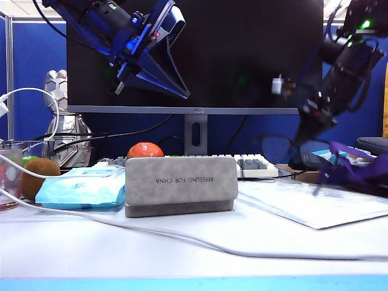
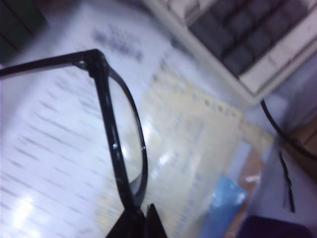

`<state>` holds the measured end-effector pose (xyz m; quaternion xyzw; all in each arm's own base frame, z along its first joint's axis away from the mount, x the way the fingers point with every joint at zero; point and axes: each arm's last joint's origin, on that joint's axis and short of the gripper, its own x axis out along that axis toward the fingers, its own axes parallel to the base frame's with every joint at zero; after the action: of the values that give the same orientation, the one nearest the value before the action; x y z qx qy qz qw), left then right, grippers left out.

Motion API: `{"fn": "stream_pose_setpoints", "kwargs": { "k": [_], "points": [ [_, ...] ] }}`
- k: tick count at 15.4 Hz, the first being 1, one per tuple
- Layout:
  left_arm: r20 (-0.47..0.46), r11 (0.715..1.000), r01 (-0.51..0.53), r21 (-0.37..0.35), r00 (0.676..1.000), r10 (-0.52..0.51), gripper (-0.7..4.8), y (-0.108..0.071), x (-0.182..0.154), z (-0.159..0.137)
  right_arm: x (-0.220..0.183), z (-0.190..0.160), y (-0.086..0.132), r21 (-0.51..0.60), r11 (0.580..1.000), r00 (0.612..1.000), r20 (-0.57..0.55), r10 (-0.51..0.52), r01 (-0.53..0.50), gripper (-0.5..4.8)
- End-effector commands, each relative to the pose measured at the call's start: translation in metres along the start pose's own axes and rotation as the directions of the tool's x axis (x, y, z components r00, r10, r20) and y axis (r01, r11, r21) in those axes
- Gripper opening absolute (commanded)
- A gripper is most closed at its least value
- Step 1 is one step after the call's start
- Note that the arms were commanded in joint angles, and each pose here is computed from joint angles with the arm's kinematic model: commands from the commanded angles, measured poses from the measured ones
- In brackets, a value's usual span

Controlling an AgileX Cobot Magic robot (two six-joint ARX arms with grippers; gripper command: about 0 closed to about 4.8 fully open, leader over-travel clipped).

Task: Pick up the glasses, fold the temples of the glasses, place the glasses into the glasses case, and finally close the glasses case.

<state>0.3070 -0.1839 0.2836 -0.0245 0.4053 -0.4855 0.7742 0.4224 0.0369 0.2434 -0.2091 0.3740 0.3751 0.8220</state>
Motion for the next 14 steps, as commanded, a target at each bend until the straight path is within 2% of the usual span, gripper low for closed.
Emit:
{"fn": "stream_pose_setpoints", "kwargs": {
  "k": [1,5,8,11,14],
  "points": [
    [0.026,1.000,0.007,0.024,1.000,-0.007,0.16,-0.001,-0.001,0.004,-0.014,0.011,0.005,0.063,0.995,0.991,0.113,0.064,-0.072,0.02],
    [0.031,1.000,0.006,0.027,1.000,-0.007,0.16,-0.001,-0.002,0.004,-0.035,0.027,0.009,0.089,0.988,0.958,0.270,0.097,-0.126,0.02],
    [0.035,1.000,0.006,0.030,0.999,-0.007,0.16,-0.001,-0.002,0.005,-0.042,0.041,0.006,0.045,0.984,0.897,0.419,0.141,-0.175,0.02],
    [0.033,1.000,0.007,0.029,0.999,-0.008,0.16,-0.001,-0.002,0.005,-0.043,0.043,0.003,0.031,0.995,0.904,0.421,0.076,-0.098,0.02],
    [0.033,1.000,0.007,0.029,0.999,-0.008,0.16,-0.001,-0.002,0.005,-0.042,0.040,0.001,-0.010,1.000,0.932,0.362,-0.002,0.006,0.02]
  ]
}}
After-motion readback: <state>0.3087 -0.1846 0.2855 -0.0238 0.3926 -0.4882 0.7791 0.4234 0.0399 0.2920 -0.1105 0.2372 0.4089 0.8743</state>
